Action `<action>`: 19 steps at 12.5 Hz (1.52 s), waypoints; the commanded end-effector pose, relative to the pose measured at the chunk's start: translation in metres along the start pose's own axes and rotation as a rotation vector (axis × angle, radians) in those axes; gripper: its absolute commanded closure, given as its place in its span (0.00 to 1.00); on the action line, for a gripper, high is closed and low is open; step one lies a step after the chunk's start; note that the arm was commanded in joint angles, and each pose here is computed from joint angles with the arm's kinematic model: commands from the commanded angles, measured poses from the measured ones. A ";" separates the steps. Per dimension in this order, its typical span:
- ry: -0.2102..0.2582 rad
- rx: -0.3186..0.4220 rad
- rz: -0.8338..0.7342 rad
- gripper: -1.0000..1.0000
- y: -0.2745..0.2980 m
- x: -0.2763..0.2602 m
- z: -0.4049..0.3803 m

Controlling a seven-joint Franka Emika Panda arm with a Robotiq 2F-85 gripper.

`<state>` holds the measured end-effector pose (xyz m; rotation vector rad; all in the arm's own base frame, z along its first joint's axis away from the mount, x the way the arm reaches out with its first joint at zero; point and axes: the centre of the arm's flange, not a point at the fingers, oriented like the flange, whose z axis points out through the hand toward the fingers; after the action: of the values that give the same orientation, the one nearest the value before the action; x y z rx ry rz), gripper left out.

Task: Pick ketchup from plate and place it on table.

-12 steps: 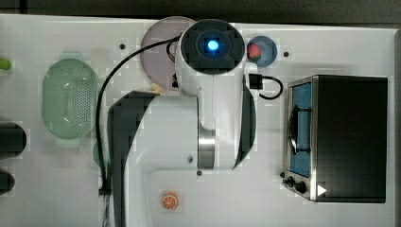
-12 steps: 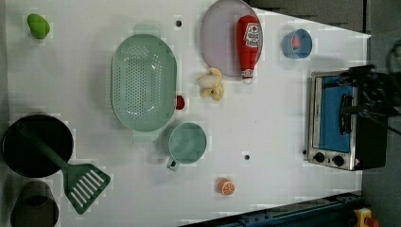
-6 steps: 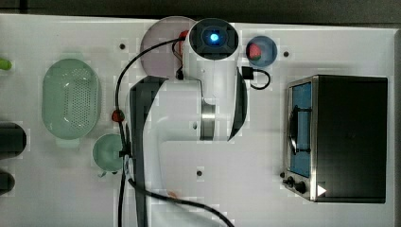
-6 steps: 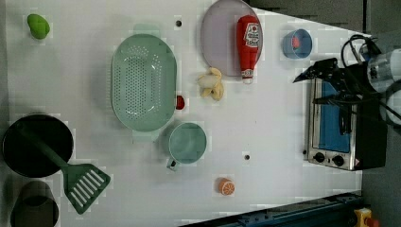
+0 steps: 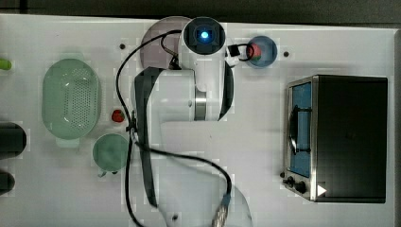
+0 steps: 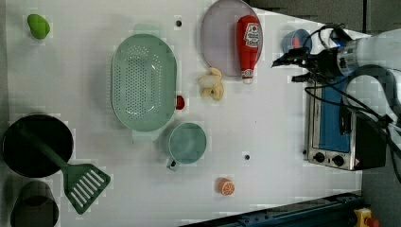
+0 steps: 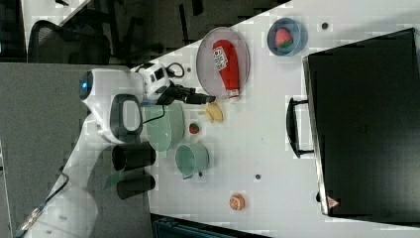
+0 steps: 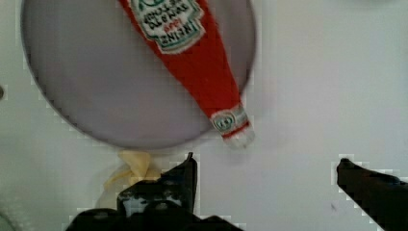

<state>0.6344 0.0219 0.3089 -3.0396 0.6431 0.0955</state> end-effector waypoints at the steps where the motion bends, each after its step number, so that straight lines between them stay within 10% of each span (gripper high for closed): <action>1: 0.023 0.011 -0.271 0.00 -0.014 0.017 0.018; 16: 0.125 -0.024 -0.408 0.00 -0.049 0.074 0.135; 19: 0.149 -0.016 -0.406 0.28 -0.047 0.077 0.144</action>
<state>0.7078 0.0397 0.1474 -3.1373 0.0894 -0.0568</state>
